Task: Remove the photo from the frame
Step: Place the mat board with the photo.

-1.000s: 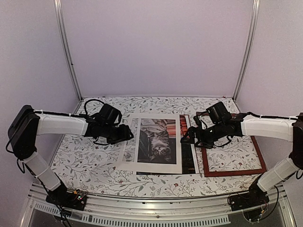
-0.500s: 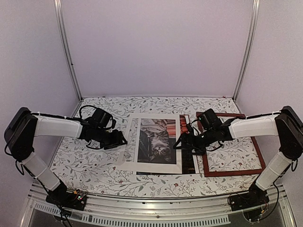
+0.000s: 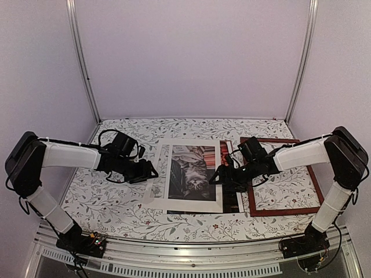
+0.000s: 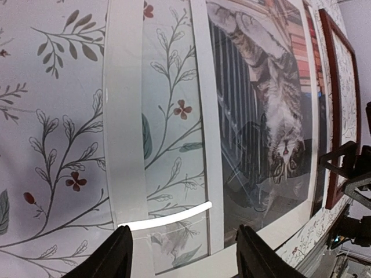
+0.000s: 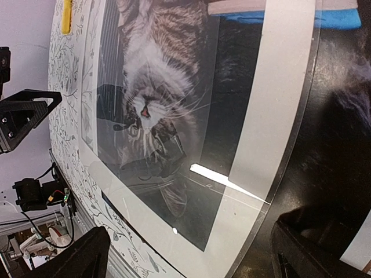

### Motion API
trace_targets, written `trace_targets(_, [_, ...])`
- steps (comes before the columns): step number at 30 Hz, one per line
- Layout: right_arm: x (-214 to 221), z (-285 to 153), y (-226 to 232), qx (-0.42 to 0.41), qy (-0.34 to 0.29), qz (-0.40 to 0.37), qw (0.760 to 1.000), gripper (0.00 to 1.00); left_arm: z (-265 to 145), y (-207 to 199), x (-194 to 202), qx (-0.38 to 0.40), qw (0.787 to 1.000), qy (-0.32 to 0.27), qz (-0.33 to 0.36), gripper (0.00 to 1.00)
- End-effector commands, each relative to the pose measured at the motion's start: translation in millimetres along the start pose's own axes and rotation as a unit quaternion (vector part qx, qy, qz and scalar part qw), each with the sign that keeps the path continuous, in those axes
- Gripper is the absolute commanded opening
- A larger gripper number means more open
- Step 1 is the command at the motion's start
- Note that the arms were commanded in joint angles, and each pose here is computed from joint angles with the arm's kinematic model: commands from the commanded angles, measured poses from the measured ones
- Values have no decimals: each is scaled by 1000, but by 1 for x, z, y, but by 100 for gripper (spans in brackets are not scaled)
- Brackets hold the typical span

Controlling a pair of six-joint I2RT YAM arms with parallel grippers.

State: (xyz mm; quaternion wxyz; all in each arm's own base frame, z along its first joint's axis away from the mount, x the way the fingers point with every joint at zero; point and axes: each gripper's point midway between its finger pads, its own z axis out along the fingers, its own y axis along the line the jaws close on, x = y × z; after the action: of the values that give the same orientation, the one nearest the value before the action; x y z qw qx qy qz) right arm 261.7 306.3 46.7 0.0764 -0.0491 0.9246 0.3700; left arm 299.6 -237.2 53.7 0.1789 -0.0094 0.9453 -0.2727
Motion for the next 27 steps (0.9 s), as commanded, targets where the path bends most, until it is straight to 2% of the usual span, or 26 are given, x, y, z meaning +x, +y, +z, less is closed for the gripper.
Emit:
trace_targets(1, [-3, 11, 1, -4, 5, -2, 1000, 99, 3, -3, -2, 18, 1000, 2, 9, 63])
trace_targets(15, [-9, 31, 13, -21, 26, -11, 999, 99, 8, 16, 6, -17, 1000, 10, -4, 63])
trace_targets(27, [-25, 50, 27, -32, 35, -30, 998, 99, -9, 43, -5, -51, 998, -18, -31, 63])
